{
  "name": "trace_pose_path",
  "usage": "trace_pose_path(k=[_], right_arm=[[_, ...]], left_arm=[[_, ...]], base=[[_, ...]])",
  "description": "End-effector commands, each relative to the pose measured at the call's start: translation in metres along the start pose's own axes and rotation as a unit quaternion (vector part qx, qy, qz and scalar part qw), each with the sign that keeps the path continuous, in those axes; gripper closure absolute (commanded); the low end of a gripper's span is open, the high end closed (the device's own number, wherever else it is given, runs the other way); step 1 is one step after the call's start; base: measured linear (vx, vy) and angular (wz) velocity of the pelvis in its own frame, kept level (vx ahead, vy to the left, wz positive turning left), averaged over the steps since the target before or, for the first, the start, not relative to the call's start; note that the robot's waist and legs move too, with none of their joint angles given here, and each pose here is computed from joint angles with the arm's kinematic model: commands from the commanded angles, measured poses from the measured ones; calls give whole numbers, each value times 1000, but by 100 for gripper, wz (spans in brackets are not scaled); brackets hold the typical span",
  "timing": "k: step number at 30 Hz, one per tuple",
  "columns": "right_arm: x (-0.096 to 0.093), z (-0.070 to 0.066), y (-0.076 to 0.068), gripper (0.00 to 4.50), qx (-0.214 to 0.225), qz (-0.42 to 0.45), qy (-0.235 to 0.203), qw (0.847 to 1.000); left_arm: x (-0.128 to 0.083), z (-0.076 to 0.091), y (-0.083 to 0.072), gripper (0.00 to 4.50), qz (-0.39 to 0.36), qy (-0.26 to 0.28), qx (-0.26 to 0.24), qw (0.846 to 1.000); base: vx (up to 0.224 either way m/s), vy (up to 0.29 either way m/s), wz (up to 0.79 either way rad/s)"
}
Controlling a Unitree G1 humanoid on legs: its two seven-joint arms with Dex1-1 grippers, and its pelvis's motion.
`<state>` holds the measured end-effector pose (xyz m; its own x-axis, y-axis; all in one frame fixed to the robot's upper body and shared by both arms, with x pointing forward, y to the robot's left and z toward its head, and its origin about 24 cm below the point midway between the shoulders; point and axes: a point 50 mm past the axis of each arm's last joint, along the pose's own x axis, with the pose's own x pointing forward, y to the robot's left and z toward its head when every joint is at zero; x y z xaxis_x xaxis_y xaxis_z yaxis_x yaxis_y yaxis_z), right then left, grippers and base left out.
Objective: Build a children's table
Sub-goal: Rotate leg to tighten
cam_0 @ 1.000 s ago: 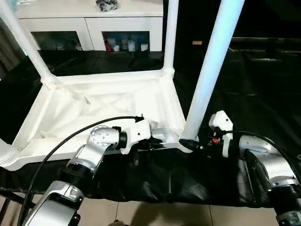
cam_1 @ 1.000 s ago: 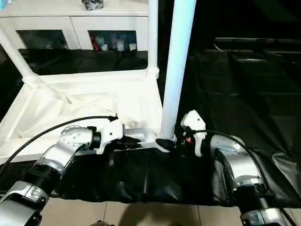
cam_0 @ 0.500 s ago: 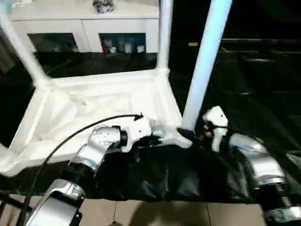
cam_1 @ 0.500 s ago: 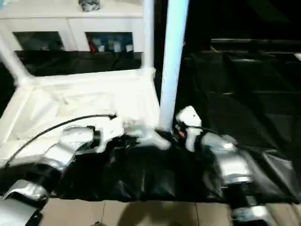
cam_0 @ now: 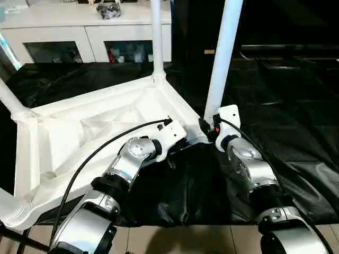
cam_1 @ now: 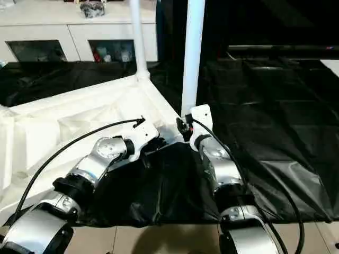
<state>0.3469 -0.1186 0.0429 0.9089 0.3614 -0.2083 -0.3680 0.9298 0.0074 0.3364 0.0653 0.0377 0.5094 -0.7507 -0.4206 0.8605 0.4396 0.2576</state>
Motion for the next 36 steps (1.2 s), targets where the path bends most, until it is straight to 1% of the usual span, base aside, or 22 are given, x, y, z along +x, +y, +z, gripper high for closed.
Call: trace_pose_path(k=[1, 2, 3, 4, 7, 8, 9, 10, 12, 14, 16, 17, 18, 19, 22, 23, 25, 28, 30, 33, 34, 36], right_arm=[[3, -4, 37, 180, 11, 108, -6, 994], [2, -4, 36, 167, 8, 108, -8, 994], [0, -5, 32, 167, 5, 112, -9, 994], [-3, -6, 28, 145, 4, 120, -11, 993], [-12, -8, 16, 124, -10, 145, -11, 989], [-16, -9, 11, 124, -22, 157, -7, 987], [-16, -9, 11, 114, -22, 157, -7, 987], [-23, -9, 4, 101, -43, 181, 0, 983], [-30, -8, -1, 101, -52, 222, 6, 974], [-40, -5, -4, 101, -57, 288, 13, 956], [-42, -5, -4, 101, -57, 300, 14, 952], [-45, -4, -4, 101, -57, 318, 16, 946], [-49, -2, -4, 101, -58, 351, 22, 934], [-49, -2, -4, 101, -58, 351, 22, 934], [-56, -1, -3, 101, -76, 394, 35, 915], [-57, -2, -3, 126, -78, 404, 43, 910], [-60, -4, -2, 135, -78, 418, 53, 903], [-61, -3, -1, 147, -73, 427, 56, 899], [-61, -3, 0, 172, -71, 428, 55, 900], [-59, -4, 2, 192, -67, 421, 52, 903], [-56, -5, 2, 204, -59, 399, 51, 914], [-53, -6, 1, 219, -57, 380, 51, 922]], left_arm=[[6, 17, -17, 450, -66, -53, 37, 996], [5, 16, -17, 450, -68, -53, 36, 996], [3, 14, -16, 450, -70, -53, 38, 995], [-1, 11, -15, 450, -75, -53, 41, 995], [-12, 2, -13, 450, -93, -52, 43, 993], [-16, 0, -12, 450, -98, -53, 42, 993], [-16, 0, -12, 450, -98, -53, 42, 993], [-22, -3, -10, 450, -107, -58, 42, 992], [-28, -4, -8, 450, -116, -61, 44, 990], [-37, -7, -4, 450, -135, -59, 46, 988], [-38, -8, -3, 450, -139, -58, 47, 988], [-40, -8, -2, 450, -143, -56, 50, 987], [-44, -10, 0, 450, -153, -51, 54, 985], [-44, -10, 0, 450, -153, -51, 54, 985], [-49, -11, 2, 450, -170, -50, 54, 983], [-50, -11, 2, 450, -175, -47, 56, 982], [-52, -12, 3, 450, -182, -42, 59, 981], [-53, -13, 4, 450, -185, -41, 59, 980], [-53, -13, 4, 450, -186, -41, 59, 980], [-53, -13, 4, 450, -181, -39, 60, 981], [-50, -14, 4, 450, -169, -34, 60, 983], [-49, -14, 5, 450, -161, -32, 59, 985]], base=[[0, 0, 0], [0, 0, 0], [0, 0, 0], [0, 0, 0], [0, 0, 0], [0, 0, 0], [0, 0, 0], [0, 0, 0], [0, 0, 0], [0, 0, 0], [0, 0, 0], [0, 0, 0], [0, 0, 0], [0, 0, 0], [0, 0, 0], [0, 0, 0], [0, 0, 0], [0, 0, 0], [0, 0, 0], [0, 0, 0], [0, 0, 0], [0, 0, 0]])
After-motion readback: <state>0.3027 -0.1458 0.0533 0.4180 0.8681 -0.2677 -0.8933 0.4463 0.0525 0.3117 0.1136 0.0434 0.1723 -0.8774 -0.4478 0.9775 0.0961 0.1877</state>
